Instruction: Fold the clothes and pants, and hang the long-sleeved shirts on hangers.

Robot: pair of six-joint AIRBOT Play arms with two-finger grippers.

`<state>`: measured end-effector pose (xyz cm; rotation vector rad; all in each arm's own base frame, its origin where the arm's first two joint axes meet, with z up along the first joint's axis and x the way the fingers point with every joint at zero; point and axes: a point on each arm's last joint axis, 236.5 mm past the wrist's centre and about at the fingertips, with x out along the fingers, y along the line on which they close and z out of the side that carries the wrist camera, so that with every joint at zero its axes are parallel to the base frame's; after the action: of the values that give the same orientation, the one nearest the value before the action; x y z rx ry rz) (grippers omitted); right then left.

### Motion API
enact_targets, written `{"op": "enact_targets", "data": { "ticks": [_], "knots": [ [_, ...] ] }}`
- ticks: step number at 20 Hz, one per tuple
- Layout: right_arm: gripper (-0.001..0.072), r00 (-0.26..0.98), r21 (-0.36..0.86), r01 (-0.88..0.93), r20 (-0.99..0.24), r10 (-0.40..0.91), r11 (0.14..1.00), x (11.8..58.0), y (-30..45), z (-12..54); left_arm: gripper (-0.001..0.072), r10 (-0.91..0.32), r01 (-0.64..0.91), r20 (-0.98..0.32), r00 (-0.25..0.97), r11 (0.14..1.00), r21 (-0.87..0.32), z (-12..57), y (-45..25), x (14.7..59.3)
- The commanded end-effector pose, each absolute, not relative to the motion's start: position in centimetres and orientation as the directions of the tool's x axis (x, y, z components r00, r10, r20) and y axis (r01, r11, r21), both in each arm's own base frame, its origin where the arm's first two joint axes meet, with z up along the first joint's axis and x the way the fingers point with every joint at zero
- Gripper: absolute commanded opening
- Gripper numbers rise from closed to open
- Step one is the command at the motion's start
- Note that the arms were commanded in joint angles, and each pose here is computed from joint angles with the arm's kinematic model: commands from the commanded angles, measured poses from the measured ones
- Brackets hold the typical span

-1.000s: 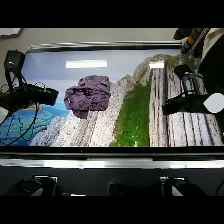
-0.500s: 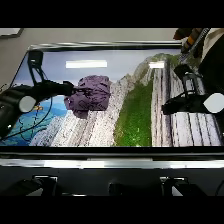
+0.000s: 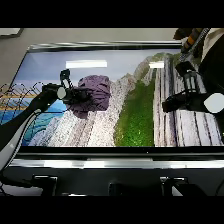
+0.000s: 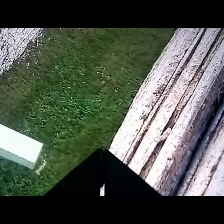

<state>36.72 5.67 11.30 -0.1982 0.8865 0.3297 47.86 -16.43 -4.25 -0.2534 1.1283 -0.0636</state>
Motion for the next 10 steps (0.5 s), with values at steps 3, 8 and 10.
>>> {"op": "enact_targets", "data": {
  "ticks": [3,8,10],
  "knots": [
    [0.0044,0.591,-0.004,-0.361,-0.774,0.226,0.933,36.8,6.3,11.6,0.0024,-0.193,-0.049,-0.944,0.268,0.976,-0.213,-4.1,-16.9,44.6],
    [0.0159,0.526,0.043,-0.376,-0.813,0.251,0.926,34.7,6.9,11.1,0.0023,-0.296,0.087,-0.869,0.396,0.954,-0.286,8.0,-18.6,39.3],
    [0.0159,0.508,0.046,-0.385,-0.823,0.253,0.922,33.7,6.9,11.3,0.0024,-0.406,0.183,-0.824,0.395,0.914,-0.362,11.1,-21.5,33.8]
  ]
}}
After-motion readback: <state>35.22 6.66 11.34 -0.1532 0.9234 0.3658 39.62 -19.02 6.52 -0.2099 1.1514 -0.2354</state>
